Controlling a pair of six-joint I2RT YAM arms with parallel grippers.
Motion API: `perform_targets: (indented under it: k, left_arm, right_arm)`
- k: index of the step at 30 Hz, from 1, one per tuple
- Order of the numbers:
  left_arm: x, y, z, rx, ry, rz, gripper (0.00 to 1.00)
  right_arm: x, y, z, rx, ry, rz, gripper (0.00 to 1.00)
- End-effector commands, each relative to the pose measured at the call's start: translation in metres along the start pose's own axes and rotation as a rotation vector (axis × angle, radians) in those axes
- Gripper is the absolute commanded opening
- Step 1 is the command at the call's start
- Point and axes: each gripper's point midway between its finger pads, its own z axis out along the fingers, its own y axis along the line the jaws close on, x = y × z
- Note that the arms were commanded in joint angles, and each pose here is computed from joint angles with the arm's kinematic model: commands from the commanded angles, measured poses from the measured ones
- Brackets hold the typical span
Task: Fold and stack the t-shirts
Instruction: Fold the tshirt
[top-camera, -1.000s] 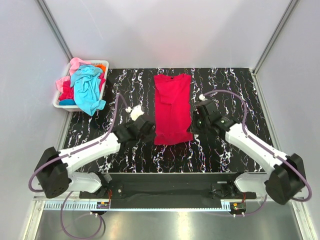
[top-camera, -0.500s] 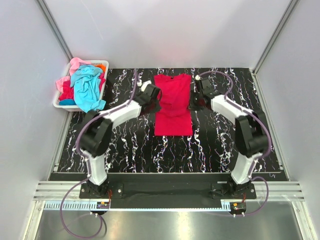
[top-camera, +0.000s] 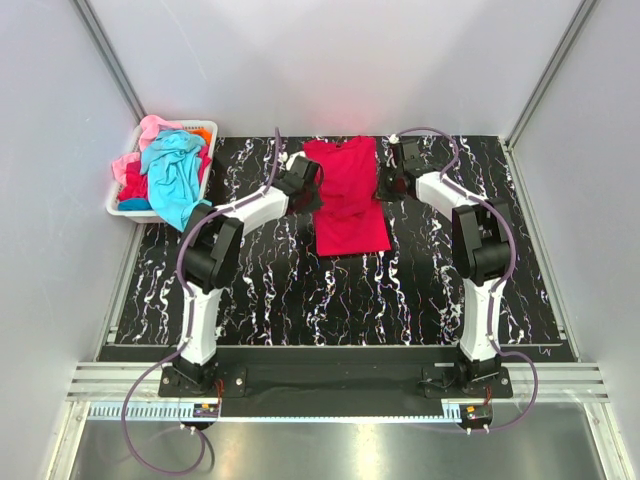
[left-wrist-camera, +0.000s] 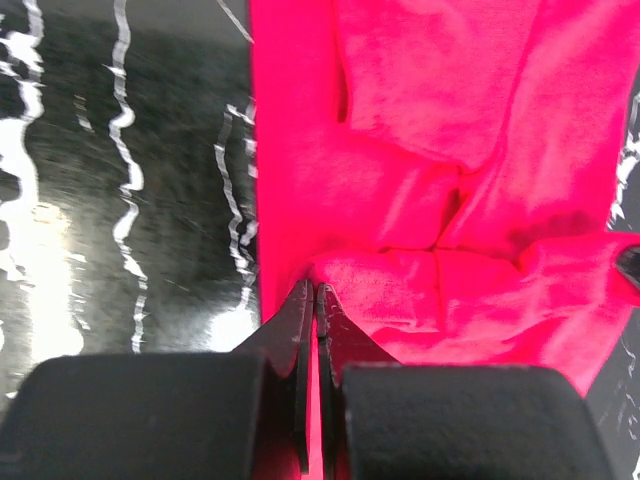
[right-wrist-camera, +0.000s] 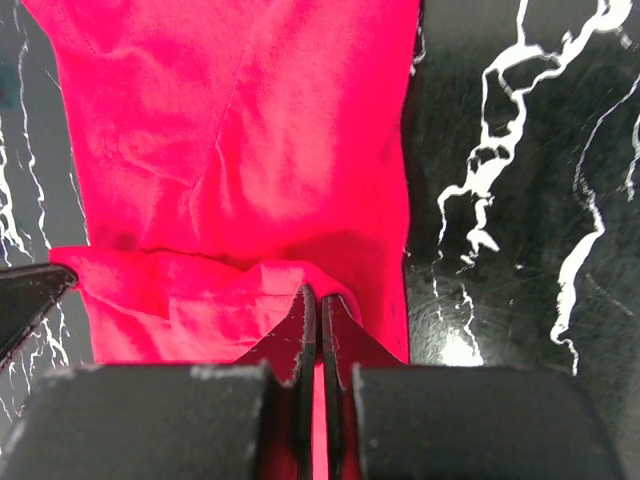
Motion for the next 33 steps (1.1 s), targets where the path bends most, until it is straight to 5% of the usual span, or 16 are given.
perform_targets:
  k: [1, 10, 12, 13, 14, 16, 18, 25, 29, 33]
  left_arm:
    - [-0.033, -0.009, -0.012, 0.019, -0.101, 0.002, 0.0]
    - [-0.045, -0.007, -0.014, 0.062, -0.135, 0.004, 0.0]
    - [-0.047, -0.005, -0.01, 0.058, -0.14, 0.005, 0.02]
    - [-0.05, -0.001, -0.009, 0.049, -0.15, 0.002, 0.08]
    - [-0.051, 0.001, -0.008, 0.038, -0.16, 0.001, 0.24]
    - [-0.06, 0.011, -0.008, -0.006, -0.219, -0.005, 0.35]
    - [-0.07, 0.02, -0.015, -0.037, -0.288, -0.019, 0.49]
    - [-0.09, 0.033, -0.052, -0.05, -0.446, -0.114, 0.52]
    - [-0.088, 0.032, -0.064, -0.017, -0.45, -0.135, 0.52]
    - [-0.071, 0.004, -0.069, 0.135, -0.322, -0.113, 0.5]
  right_arm:
    - [-0.033, 0.01, -0.005, -0.043, -0.08, -0.028, 0.0]
    - [-0.047, 0.012, -0.001, -0.062, -0.101, -0.027, 0.0]
    - [-0.047, 0.009, 0.008, -0.061, -0.093, -0.015, 0.09]
    - [-0.051, 0.01, 0.011, -0.065, -0.102, -0.013, 0.38]
    - [-0.05, 0.006, 0.016, -0.057, -0.095, 0.001, 0.51]
    - [-0.055, 0.0, 0.021, -0.014, -0.117, 0.006, 0.63]
    - [-0.062, -0.011, 0.021, 0.043, -0.144, 0.028, 0.67]
    - [-0.071, -0.04, -0.001, 0.217, -0.242, 0.059, 0.66]
    - [-0.075, -0.04, -0.021, 0.217, -0.287, 0.059, 0.66]
    - [-0.067, -0.032, -0.036, 0.179, -0.276, 0.075, 0.65]
